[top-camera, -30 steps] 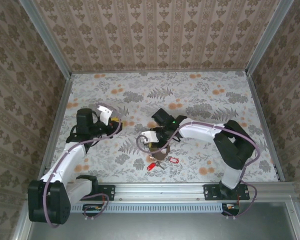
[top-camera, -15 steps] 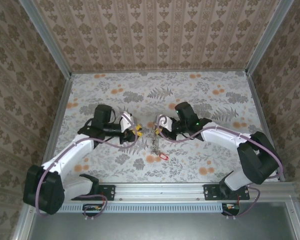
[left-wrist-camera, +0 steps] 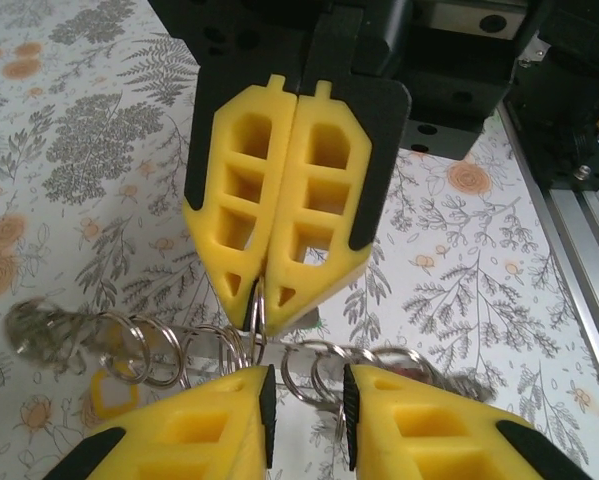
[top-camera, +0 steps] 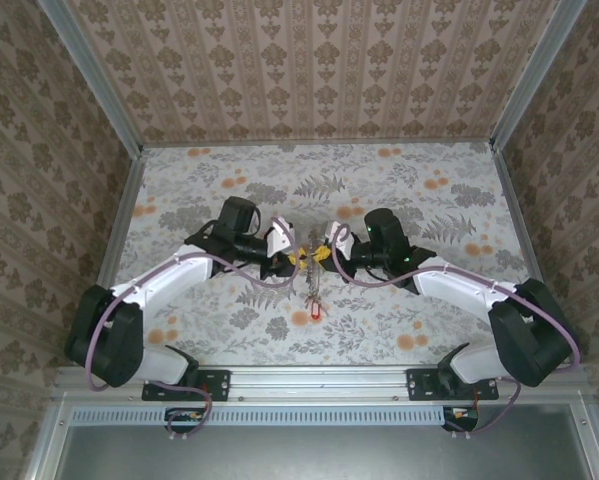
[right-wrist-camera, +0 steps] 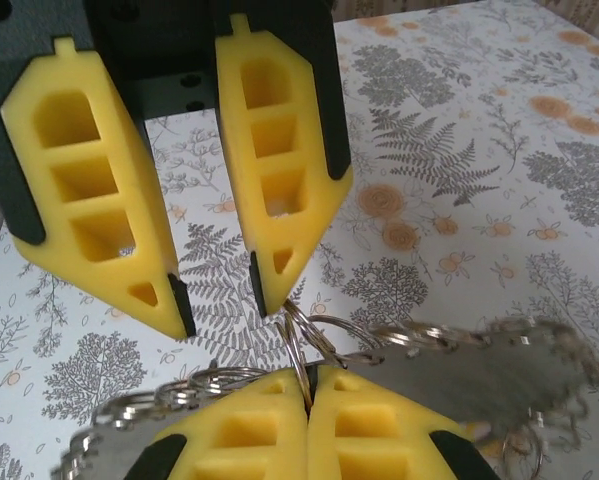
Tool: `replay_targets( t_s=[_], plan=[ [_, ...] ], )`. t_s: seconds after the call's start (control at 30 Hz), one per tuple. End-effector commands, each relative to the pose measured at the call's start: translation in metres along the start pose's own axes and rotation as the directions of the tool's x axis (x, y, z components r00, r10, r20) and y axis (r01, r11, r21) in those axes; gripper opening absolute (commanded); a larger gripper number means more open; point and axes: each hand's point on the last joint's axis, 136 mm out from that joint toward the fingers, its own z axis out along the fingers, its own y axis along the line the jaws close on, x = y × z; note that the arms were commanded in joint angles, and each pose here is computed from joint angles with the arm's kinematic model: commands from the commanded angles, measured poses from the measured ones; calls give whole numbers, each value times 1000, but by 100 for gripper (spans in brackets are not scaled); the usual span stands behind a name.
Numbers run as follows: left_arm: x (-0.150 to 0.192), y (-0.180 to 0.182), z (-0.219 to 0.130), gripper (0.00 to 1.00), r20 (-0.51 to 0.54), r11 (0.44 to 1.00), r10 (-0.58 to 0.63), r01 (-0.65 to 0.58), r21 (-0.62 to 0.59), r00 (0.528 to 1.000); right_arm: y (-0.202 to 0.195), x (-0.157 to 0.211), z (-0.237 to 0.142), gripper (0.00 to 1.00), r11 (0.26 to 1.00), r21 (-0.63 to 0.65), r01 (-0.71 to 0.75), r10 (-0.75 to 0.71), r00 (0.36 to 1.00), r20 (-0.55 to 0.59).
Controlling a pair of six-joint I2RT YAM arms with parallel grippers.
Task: Put the keys on the keyring
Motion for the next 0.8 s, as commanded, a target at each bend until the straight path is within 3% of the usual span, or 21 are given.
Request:
replay_targets(
  t_s=[0.0,0.33,0.77],
  plan=[
    [-6,4,5,26,-9,999,32,-32,-6,999,0,-20,-9,0,999,16,34,-35,997,71],
    [-14,4,13,23,24,999,45,-45,2,999,4,-18,-10,0,998,7,57,-58,997,52],
    [-11,11,10,30,-21,997,62,-63,-40,998,10,-13,-6,0,996,-9,94,-94,995,15]
  ],
)
